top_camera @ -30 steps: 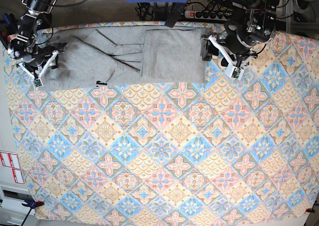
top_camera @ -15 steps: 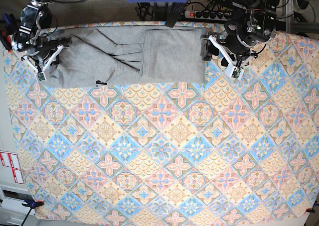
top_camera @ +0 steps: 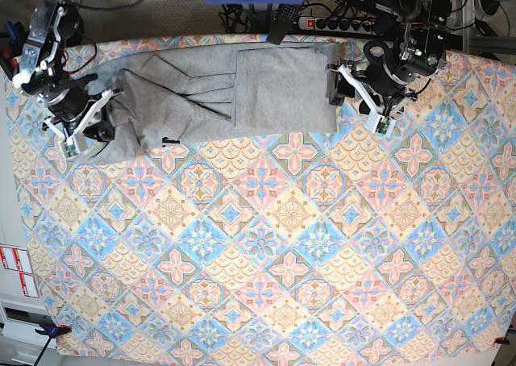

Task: Fold the T-shirt properly
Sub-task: 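Release the left gripper and move the right gripper onto the shirt end, then grasp the shirt end with the right gripper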

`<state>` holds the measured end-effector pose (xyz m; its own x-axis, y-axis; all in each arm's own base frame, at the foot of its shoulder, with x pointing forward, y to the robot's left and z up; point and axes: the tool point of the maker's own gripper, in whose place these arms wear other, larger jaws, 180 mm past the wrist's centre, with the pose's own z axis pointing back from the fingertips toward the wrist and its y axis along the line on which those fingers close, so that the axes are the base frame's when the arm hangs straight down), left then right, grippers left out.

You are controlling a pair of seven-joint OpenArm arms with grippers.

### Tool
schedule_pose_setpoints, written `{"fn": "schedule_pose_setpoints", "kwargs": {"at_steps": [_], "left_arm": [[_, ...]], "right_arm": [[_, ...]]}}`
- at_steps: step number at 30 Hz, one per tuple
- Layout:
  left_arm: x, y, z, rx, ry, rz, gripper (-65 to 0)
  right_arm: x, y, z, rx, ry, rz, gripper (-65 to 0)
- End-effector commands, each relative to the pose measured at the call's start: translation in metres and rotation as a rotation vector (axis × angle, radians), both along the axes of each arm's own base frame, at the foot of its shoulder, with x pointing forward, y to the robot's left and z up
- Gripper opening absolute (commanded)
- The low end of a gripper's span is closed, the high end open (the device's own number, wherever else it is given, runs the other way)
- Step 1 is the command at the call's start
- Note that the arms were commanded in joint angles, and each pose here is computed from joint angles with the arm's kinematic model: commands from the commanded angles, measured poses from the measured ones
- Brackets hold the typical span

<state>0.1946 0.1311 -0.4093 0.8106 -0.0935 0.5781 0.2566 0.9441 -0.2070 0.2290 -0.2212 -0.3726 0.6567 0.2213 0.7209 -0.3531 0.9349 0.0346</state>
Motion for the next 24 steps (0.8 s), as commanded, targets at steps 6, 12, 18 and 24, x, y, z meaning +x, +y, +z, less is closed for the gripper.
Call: {"fn": "schedule_pose_setpoints", "kwargs": {"at_steps": [6, 12, 18, 24], "left_arm": [[0.008, 0.002, 0.008, -0.003, -0.038, 0.000, -30.4], [0.008, 0.002, 0.008, -0.002, -0.036, 0.000, -30.4], [0.008, 0.001, 0.008, -0.003, -0.037, -0.002, -30.4], [0.009, 0.001, 0.009, -0.003, -0.040, -0.002, -30.4]], "right_arm": [[-0.005, 0.062, 0.018, 0.044, -0.052, 0.182, -61.5], [0.016, 0.041, 0.020, -0.049, -0.080, 0.146, -60.4], [-0.007, -0.060, -0.013, -0.189, 0.047, -0.131, -37.0], [0.003, -0.066, -0.030, -0.098, 0.068, -0.187, -29.0]]}}
